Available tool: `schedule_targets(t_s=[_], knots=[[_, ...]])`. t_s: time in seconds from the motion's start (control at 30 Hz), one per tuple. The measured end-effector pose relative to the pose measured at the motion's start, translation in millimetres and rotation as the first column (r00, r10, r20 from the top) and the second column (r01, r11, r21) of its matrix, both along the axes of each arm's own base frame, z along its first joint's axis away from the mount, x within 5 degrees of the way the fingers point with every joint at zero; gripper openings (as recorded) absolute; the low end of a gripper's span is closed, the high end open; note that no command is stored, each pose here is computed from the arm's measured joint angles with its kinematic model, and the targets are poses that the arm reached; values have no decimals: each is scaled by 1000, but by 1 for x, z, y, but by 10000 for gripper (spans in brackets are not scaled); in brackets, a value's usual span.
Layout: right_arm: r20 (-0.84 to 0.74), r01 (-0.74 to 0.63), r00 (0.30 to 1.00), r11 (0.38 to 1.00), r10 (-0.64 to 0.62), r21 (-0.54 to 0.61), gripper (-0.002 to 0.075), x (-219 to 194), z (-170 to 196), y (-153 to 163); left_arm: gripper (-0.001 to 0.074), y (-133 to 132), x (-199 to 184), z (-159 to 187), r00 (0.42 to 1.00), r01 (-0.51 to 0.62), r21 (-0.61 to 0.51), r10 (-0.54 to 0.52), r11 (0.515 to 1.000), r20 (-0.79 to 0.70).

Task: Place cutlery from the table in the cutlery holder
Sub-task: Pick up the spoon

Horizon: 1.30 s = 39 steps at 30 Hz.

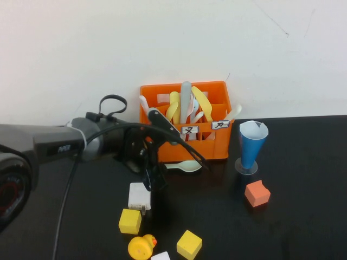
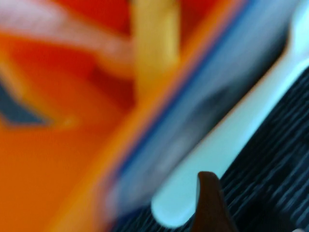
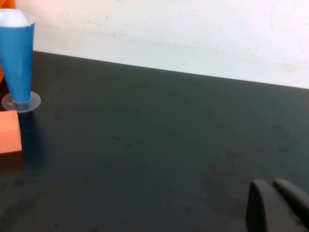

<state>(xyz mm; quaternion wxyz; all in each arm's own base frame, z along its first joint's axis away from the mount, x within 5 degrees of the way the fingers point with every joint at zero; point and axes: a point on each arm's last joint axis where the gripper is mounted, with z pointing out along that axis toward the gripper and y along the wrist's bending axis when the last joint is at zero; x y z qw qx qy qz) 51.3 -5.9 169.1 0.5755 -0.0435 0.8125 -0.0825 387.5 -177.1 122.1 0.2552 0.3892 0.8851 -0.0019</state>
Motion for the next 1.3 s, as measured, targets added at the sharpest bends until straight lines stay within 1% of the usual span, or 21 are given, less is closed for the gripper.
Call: schedule_targets(t_s=[0.1,0.27,0.37,0.53,0.73,1.03,1.07,1.13,1.23,1.27,1.3], knots=[[0,0,1000,1000,0,0,-3,0,0,0,391,-7,-2,1,998,53,16,-53,998,26],[0,0,1000,1000,0,0,-3,0,0,0,391,-15,-1,1,991,103,25,-105,994,83],[0,0,1000,1000,0,0,-3,0,0,0,391,-21,0,-3,984,128,25,-131,991,118],[0,0,1000,1000,0,0,-3,0,0,0,391,-29,-2,-16,979,159,36,-162,987,120],[0,0,1000,1000,0,0,-3,0,0,0,391,-33,-1,-28,974,179,38,-183,983,135],[0,0,1000,1000,0,0,-3,0,0,0,388,-37,3,-32,967,188,24,-189,982,174],[0,0,1000,1000,0,0,-3,0,0,0,382,-37,3,-32,967,185,22,-186,983,173],[0,0,1000,1000,0,0,-3,0,0,0,339,-37,3,-32,972,171,15,-171,985,164],[0,0,1000,1000,0,0,-3,0,0,0,223,-37,2,-34,980,148,13,-149,989,129],[0,0,1000,1000,0,0,-3,0,0,0,197,-36,1,-35,983,143,15,-144,990,118],[0,0,1000,1000,0,0,-3,0,0,0,148,-35,0,-35,984,141,20,-142,990,104]])
